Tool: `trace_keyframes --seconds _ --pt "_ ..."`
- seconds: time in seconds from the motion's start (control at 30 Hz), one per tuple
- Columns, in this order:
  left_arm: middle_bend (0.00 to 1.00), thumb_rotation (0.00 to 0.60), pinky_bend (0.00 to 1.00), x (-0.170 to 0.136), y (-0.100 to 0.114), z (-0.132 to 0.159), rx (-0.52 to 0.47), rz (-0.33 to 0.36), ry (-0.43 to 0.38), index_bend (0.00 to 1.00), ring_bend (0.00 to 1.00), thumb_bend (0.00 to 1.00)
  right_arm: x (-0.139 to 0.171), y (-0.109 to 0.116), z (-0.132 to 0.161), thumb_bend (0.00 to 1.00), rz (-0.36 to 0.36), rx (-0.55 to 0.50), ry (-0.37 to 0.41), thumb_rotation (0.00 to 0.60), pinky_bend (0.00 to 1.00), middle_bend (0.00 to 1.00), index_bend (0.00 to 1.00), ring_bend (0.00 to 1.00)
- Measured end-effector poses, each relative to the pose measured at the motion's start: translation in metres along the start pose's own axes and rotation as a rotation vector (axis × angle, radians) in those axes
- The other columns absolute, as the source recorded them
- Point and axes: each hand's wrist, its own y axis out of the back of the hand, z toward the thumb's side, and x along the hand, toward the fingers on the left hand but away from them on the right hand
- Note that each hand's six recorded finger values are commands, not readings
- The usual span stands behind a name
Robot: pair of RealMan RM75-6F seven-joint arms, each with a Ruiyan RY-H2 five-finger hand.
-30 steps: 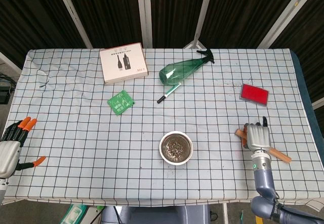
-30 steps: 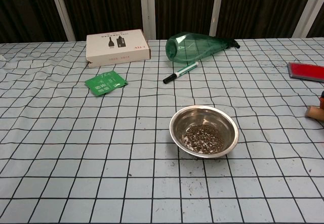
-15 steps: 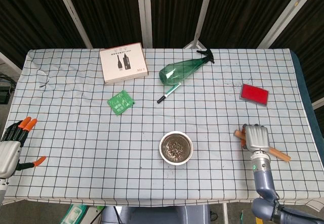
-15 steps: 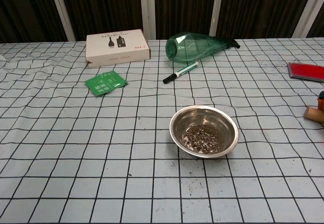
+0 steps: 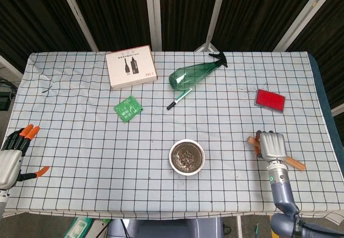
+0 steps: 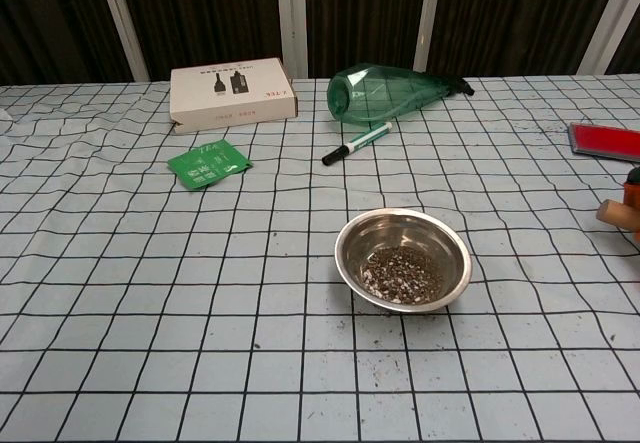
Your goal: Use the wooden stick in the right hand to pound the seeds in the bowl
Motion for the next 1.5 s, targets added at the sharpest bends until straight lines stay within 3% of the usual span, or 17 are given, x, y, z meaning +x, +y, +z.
trace_keyframes --seconds 0.33,0.83,1.03,1.37,1.5 --pt "0.00 0.600 0.00 -0.001 0.000 -0.001 -0.002 0.000 0.000 0.00 0.00 0.09 0.009 0.010 0.003 0.79 -0.028 -0.058 0.052 0.600 0.59 0.56 0.71 0.47" --pt "0.00 0.600 0.00 -0.002 -0.001 -0.001 -0.005 0.004 0.003 0.00 0.00 0.09 0.029 0.046 0.009 0.79 -0.092 -0.244 0.133 0.600 0.63 0.58 0.74 0.50" --pt "0.00 0.600 0.00 -0.002 0.000 0.000 -0.008 0.005 0.004 0.00 0.00 0.09 0.033 0.061 0.009 0.79 -0.102 -0.371 0.146 0.600 0.63 0.58 0.74 0.50" --pt "0.00 0.600 0.00 -0.002 -0.001 0.000 -0.008 0.002 0.009 0.00 0.00 0.09 0.034 0.085 -0.002 0.80 -0.082 -0.668 0.163 0.600 0.63 0.58 0.74 0.50" --pt "0.00 0.600 0.00 -0.002 -0.001 0.000 -0.007 0.002 0.012 0.00 0.00 0.09 0.034 0.090 -0.006 0.80 -0.080 -0.727 0.174 0.600 0.63 0.58 0.74 0.50"
